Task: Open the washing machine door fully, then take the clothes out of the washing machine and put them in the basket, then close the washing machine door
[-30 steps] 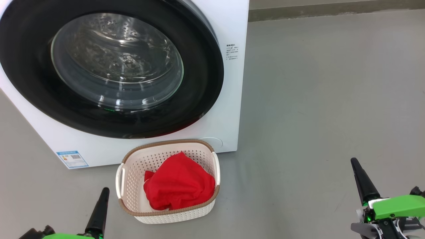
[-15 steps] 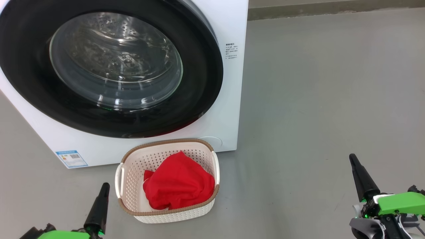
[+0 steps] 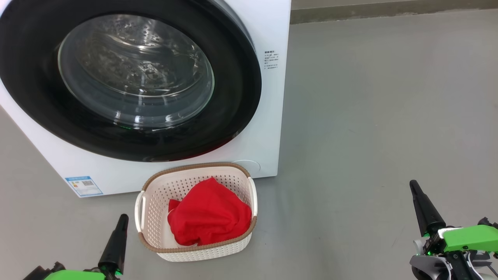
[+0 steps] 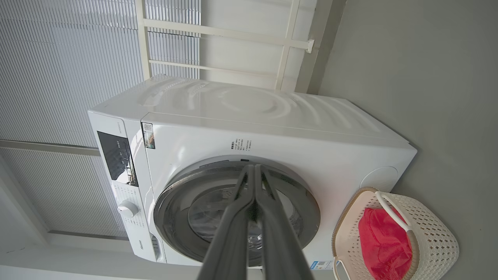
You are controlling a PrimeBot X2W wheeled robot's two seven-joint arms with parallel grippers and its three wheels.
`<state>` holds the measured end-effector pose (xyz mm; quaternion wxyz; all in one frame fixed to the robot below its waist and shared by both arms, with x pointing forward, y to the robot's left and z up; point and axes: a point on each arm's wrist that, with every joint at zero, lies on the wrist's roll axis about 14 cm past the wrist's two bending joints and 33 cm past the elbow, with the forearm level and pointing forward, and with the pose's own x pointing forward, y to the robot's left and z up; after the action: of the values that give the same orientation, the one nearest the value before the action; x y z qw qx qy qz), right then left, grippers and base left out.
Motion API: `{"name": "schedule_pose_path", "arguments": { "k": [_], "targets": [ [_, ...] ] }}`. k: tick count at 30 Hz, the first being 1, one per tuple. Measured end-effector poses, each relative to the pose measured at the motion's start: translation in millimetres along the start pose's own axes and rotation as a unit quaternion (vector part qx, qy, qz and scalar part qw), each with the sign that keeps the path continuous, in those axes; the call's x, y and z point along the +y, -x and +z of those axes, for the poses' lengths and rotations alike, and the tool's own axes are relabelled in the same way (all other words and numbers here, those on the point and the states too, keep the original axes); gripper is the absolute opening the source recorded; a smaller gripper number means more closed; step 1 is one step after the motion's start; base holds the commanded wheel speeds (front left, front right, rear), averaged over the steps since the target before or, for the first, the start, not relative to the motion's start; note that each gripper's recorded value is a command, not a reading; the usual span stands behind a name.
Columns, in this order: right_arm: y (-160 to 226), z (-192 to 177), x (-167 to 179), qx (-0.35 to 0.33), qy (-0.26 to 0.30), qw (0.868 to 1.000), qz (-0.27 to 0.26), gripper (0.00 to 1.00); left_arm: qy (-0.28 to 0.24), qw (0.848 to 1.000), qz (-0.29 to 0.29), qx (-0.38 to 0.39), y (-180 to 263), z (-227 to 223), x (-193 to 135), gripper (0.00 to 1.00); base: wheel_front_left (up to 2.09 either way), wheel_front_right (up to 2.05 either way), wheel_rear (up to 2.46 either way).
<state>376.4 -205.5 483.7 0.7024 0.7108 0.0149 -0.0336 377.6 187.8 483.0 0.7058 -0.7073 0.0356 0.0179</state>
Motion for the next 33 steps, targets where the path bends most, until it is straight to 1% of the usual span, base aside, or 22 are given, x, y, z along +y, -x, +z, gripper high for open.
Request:
{"name": "schedule_pose_path", "arguments": {
  "k": [33],
  "targets": [
    [0.0, 0.0, -0.1, 0.0, 0.0, 1.0, 0.0, 0.0, 0.0, 1.0, 0.0, 0.0, 0.0, 0.0, 0.0, 0.0, 0.0, 0.0, 0.0]
  ]
}}
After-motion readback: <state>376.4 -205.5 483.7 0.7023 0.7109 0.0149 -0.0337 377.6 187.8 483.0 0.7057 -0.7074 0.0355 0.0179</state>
